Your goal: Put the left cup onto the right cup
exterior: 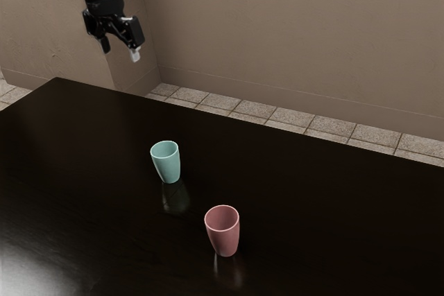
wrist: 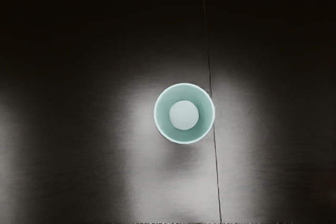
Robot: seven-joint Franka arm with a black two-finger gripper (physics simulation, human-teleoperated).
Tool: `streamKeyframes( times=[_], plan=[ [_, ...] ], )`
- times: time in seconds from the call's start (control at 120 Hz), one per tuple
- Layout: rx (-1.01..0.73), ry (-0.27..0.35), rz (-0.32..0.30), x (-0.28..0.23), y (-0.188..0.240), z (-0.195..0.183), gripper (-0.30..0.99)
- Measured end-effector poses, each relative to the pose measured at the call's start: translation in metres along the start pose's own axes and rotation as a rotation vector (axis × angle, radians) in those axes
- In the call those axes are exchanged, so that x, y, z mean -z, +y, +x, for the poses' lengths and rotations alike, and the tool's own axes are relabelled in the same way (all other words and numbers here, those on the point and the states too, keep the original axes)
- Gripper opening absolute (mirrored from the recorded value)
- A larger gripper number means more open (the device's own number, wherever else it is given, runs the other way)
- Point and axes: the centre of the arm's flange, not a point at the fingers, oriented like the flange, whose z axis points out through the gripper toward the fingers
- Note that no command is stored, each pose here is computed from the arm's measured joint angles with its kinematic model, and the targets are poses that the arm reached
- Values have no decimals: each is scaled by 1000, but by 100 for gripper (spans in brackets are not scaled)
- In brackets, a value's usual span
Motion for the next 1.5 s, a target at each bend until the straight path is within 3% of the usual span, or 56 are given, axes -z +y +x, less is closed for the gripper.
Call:
streamKeyframes(
  times=[0.075,0.175,0.342,0.542,0.625,0.775,0.917,1.275,1.5],
  plan=[
    [-43,1,17,2,19,-1,69],
    [-42,-27,28,-14,13,0,69],
    [17,-97,39,-92,-18,35,69],
    [78,-122,16,-191,-47,71,69],
    [85,-118,-1,-210,-44,77,69],
    [64,-138,-71,-203,-1,42,69],
    [81,-209,-110,-249,23,16,69],
    [95,-93,-99,-284,44,38,68],
    [115,-68,-90,-301,43,41,68]
  ],
)
